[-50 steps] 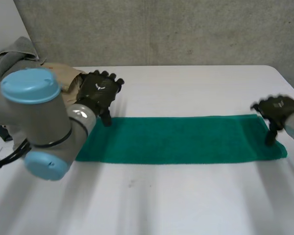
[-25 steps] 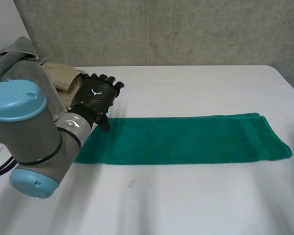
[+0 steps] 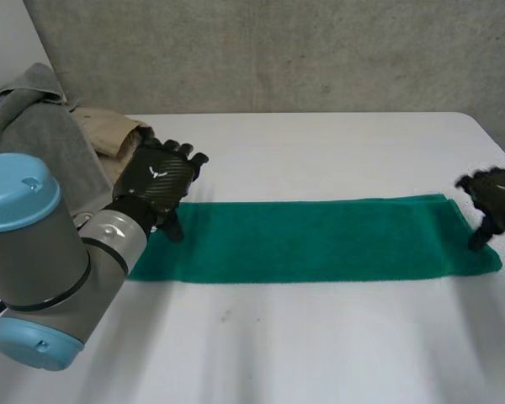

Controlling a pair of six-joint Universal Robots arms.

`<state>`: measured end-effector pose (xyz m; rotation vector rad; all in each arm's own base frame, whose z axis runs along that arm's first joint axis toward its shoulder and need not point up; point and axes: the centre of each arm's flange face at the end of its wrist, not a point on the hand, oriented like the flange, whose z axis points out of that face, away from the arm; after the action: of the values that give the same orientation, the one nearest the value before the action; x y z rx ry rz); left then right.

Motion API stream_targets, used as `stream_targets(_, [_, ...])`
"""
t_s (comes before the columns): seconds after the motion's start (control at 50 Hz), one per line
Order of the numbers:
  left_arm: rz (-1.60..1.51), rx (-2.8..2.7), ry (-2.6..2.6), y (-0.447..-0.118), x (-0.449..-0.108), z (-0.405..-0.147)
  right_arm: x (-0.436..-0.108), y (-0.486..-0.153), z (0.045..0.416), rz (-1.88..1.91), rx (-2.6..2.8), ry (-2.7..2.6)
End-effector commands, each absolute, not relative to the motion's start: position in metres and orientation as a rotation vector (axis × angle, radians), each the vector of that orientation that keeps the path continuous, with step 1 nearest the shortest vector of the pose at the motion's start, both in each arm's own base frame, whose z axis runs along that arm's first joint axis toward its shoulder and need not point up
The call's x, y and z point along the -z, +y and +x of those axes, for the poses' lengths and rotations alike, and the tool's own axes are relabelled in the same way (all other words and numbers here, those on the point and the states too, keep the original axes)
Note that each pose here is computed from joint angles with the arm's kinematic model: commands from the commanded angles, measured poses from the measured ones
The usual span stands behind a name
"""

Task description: Fold the laundry.

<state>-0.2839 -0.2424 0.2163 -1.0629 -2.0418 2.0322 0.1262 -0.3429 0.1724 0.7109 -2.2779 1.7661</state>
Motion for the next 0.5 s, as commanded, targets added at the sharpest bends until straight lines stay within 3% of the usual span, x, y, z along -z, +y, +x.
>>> stream_targets(0.02, [-1.067, -2.034, -2.03, -0.241, -0.211, -0.285, -0.141, -0.347, 0.098, 0.704, -1.66, -2.441])
stream_targets(0.32, [-1.064, -2.042, -2.021, -0.241, -0.206, -0.285, -0.124, -0.358, 0.092, 0.692, -1.628, -2.449])
stream_targets(0.5, [-1.061, -2.049, -2.017, -0.24, -0.209, -0.284, -0.152, -0.381, 0.038, 0.541, -1.514, -2.136])
